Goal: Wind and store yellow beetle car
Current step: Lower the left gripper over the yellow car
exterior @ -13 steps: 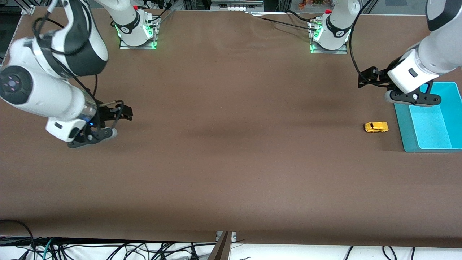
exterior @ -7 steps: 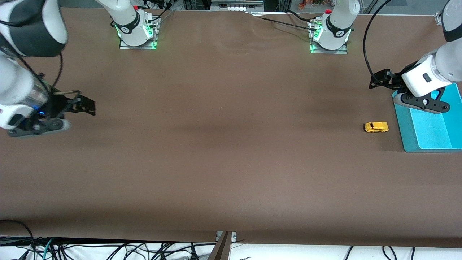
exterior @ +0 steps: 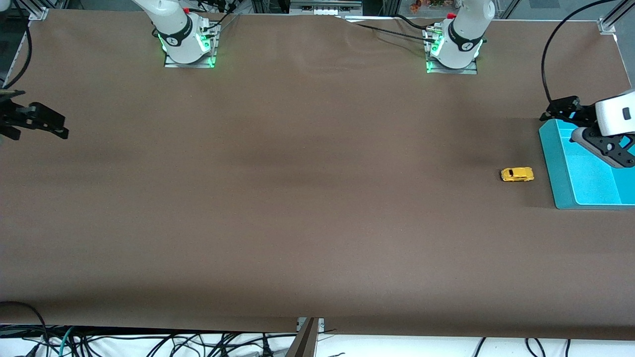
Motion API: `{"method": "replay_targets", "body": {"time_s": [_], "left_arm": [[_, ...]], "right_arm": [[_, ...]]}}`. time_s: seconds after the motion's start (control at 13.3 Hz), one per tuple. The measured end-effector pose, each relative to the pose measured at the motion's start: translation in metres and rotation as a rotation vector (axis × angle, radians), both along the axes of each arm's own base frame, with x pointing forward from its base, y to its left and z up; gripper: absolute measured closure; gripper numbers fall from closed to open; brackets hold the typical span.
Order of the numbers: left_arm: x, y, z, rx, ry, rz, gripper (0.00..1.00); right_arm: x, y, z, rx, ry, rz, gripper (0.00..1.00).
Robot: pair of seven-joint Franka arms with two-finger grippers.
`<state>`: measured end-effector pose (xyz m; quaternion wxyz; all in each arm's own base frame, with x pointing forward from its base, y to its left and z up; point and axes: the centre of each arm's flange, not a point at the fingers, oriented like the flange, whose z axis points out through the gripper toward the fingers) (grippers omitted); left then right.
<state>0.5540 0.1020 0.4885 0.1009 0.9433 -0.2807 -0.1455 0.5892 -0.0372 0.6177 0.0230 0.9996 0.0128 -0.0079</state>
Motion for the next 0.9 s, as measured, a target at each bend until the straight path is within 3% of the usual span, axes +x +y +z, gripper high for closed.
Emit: {"method": "replay_targets", "body": {"time_s": [0.15,0.3,0.53,0.68,0.9], "left_arm": [[0.007,0.014,-0.044,-0.006,0.064,-0.098,0.0],[0.023,0.018,-0.103,-0.049,0.08,-0.215,0.0],[0.031,0.03,-0.171,-0.041,0.047,-0.348,0.0],[0.024,0.031,-0.2,-0.037,0.022,-0.46,0.0],[0.008,0.051,-0.229,-0.057,-0.046,-0.531,0.0]], "right_arm": [[-0.004,-0.013,-0.01,0.003,0.04,-0.026,0.0],[-0.008,-0.017,-0.014,0.005,0.063,-0.038,0.0],[-0.011,-0.016,-0.013,0.005,0.066,-0.037,0.0],[-0.011,-0.014,-0.014,0.006,0.069,-0.034,0.0],[-0.01,-0.01,-0.014,0.006,0.069,-0.03,0.0]]}}
